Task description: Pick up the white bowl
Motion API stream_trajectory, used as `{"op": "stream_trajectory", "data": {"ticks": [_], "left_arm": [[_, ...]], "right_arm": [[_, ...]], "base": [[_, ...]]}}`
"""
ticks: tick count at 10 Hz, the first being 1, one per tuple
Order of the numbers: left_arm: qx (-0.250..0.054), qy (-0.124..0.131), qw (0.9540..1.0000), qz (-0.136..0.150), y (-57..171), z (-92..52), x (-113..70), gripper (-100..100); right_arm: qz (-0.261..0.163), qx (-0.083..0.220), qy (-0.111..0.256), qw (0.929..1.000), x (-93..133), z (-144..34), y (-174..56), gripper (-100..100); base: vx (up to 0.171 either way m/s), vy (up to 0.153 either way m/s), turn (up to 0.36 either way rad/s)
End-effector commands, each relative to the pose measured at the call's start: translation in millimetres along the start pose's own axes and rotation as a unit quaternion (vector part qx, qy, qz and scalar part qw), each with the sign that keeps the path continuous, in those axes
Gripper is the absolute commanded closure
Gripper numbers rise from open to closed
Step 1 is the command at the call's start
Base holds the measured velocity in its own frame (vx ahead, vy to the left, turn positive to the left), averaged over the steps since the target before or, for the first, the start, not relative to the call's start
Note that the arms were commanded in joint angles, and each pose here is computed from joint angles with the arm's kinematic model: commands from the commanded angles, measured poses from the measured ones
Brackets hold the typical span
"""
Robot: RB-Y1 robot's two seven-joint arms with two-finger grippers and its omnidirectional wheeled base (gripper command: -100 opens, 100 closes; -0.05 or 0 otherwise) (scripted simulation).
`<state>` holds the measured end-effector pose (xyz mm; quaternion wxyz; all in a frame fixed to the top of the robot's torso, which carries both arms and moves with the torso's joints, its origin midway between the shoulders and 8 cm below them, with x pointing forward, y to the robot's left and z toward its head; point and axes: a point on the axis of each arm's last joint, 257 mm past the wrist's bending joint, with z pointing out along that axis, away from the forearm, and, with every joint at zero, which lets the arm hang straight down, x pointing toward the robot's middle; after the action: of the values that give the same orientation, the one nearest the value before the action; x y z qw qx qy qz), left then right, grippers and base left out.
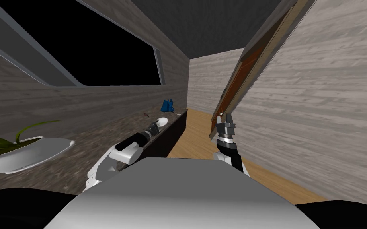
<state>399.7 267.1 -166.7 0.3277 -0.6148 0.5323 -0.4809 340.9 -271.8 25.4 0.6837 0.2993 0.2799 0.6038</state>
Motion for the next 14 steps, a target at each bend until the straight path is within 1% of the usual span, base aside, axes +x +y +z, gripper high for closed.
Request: {"op": "stream_trajectory", "data": {"ticks": [1, 2, 3, 4, 5, 6, 7, 8, 9, 11, 14], "left_arm": [[-0.028, -0.016, 0.9995, 0.006, 12, -1.3, -14.4, -100], [-0.044, -0.027, 0.9986, 0.011, 18, -2.6, -24.2, -100], [-0.055, -0.032, 0.9979, 0.011, 24, -3.3, -27.0, -100], [-0.069, -0.042, 0.9966, 0.017, 29, -5.1, -36.7, -100], [-0.077, -0.047, 0.9958, 0.017, 33, -5.9, -39.0, -100], [-0.093, -0.058, 0.9937, 0.023, 39, -8.3, -49.5, -100], [-0.098, -0.061, 0.993, 0.023, 42, -9.1, -51.1, -100], [-0.116, -0.075, 0.99, 0.03, 50, -12.5, -62.7, -100], [-0.118, -0.076, 0.9897, 0.03, 51, -12.8, -63.2, -100], [-0.155, -0.103, 0.9817, 0.041, 65, -21.3, -86.5, -100], [-0.201, -0.138, 0.9683, 0.053, 85, -35.2, -117.1, -100]], "right_arm": [[0.0, 0.0, 0.0, 1.0, 0, 0.0, 0, 0], [0.0, 0.0, 0.0, 1.0, 0, 0.0, 0, 0], [0.0, 0.0, 0.0, 1.0, 0, 0.0, 0, 0], [0.0, 0.0, 0.0, 1.0, 0, 0.0, 0, 0], [0.0, 0.0, 0.0, 1.0, 0, 0.0, 0, 0], [0.0, 0.0, 0.0, 1.0, 0, 0.0, 0, 0], [0.0, 0.0, 0.0, 1.0, 0, 0.0, 0, 0], [0.0, 0.0, 0.0, 1.0, 0, 0.0, 0, 0], [0.0, 0.0, 0.0, 1.0, 0, 0.0, 0, 0], [0.0, 0.0, 0.0, 1.0, 0, 0.0, 0, 0], [0.0, 0.0, 0.0, 1.0, 0, 0.0, 0, 0]], "base": [[0.023, 0.029, -0.151], [0.039, 0.053, -0.248], [0.031, 0.057, -0.086], [0.032, 0.05, -0.118], [0.024, 0.042, -0.085], [0.034, 0.039, -0.14], [0.029, 0.036, -0.094], [0.039, 0.046, -0.147], [0.032, 0.036, -0.089], [0.048, 0.048, -0.183], [0.084, 0.075, -0.204]]}}
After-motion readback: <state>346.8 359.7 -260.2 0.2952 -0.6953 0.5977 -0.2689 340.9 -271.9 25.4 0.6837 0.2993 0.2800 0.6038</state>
